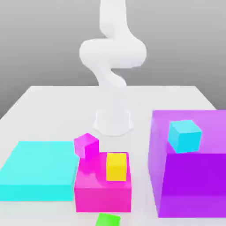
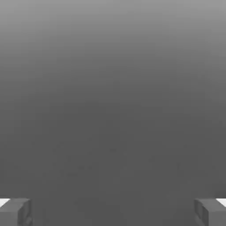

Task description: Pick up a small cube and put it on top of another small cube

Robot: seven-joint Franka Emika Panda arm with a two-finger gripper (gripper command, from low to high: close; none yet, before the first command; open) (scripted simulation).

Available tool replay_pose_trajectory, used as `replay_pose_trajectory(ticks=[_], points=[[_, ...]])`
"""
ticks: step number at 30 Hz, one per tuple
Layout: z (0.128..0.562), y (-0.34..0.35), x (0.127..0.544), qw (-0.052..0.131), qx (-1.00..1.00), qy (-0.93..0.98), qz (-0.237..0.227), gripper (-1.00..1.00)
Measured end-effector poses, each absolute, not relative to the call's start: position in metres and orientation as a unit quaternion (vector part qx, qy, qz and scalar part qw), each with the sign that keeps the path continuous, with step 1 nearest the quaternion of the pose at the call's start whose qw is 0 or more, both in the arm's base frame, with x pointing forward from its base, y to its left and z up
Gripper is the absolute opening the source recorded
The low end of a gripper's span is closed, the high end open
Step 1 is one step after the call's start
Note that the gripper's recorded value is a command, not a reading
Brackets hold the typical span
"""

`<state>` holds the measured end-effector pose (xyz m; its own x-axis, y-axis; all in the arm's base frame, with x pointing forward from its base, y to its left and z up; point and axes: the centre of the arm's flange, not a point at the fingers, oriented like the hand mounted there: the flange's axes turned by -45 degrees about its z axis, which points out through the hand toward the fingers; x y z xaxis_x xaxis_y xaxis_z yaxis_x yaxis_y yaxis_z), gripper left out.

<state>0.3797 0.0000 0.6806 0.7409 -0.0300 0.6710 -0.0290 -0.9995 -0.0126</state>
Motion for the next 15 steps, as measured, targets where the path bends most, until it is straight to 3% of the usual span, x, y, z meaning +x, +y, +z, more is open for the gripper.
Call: replay_pose_trajectory(ticks=[7,15], points=[[0.580,-0.003,0.460,-0.004,-0.961,0.041,-0.273,0.00],[0.448,-0.008,0.518,-0.006,-0.982,0.069,-0.174,0.00]])
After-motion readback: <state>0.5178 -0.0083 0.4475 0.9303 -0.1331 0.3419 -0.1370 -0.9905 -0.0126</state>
